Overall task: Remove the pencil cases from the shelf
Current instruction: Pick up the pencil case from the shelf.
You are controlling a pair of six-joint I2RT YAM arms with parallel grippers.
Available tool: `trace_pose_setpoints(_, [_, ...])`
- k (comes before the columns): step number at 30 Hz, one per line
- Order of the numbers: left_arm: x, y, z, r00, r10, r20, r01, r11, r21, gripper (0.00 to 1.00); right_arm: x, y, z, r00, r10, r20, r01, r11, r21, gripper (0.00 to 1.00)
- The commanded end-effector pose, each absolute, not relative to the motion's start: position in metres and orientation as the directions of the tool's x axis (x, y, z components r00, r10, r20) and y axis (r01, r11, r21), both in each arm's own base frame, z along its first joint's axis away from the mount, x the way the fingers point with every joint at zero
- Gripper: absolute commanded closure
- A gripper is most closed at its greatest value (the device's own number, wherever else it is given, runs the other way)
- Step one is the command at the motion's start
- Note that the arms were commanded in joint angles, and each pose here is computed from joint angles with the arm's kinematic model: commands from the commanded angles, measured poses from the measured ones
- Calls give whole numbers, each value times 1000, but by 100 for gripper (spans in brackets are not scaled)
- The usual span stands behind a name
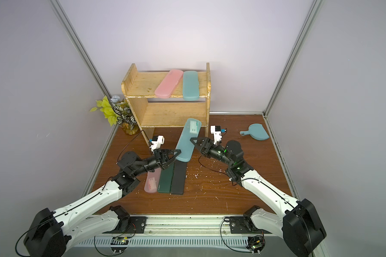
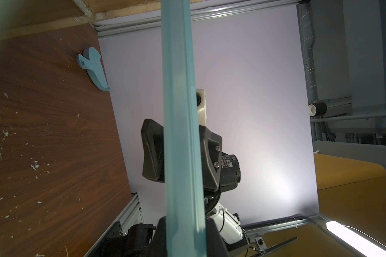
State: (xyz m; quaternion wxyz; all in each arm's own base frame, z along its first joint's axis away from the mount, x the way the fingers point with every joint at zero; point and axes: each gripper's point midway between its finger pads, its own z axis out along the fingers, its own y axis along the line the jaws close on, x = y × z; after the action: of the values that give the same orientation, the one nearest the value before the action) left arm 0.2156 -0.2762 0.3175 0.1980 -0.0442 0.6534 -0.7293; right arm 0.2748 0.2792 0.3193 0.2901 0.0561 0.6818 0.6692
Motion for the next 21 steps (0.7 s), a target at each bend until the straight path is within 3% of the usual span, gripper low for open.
trace_pose_setpoints(1, [204,-277,338,-914,-320,-251,302,-120,-946,99,273,279,363,-788,504,-354,-407,5,913,48])
trace_pose_setpoints(11, [205,-278,337,-913,-318,-258,308,-119,-944,96,269,281,359,-803,501,-321,-393,-41,919,70])
trace_pose_setpoints(14, [206,-280,337,-912,-316,-262,312,-118,-943,82,268,279,358,-803,506,-315,-389,-44,920,75])
trace_pose_setpoints(15, [207,-280,336,-911,-317,-263,312,-115,-943,71,267,279,356,-804,506,-311,-384,-44,922,75])
trace_pose_setpoints(21, [214,-280,325,-905,-336,-262,296,-54,-954,32,264,275,345,-803,512,-305,-364,-17,931,78])
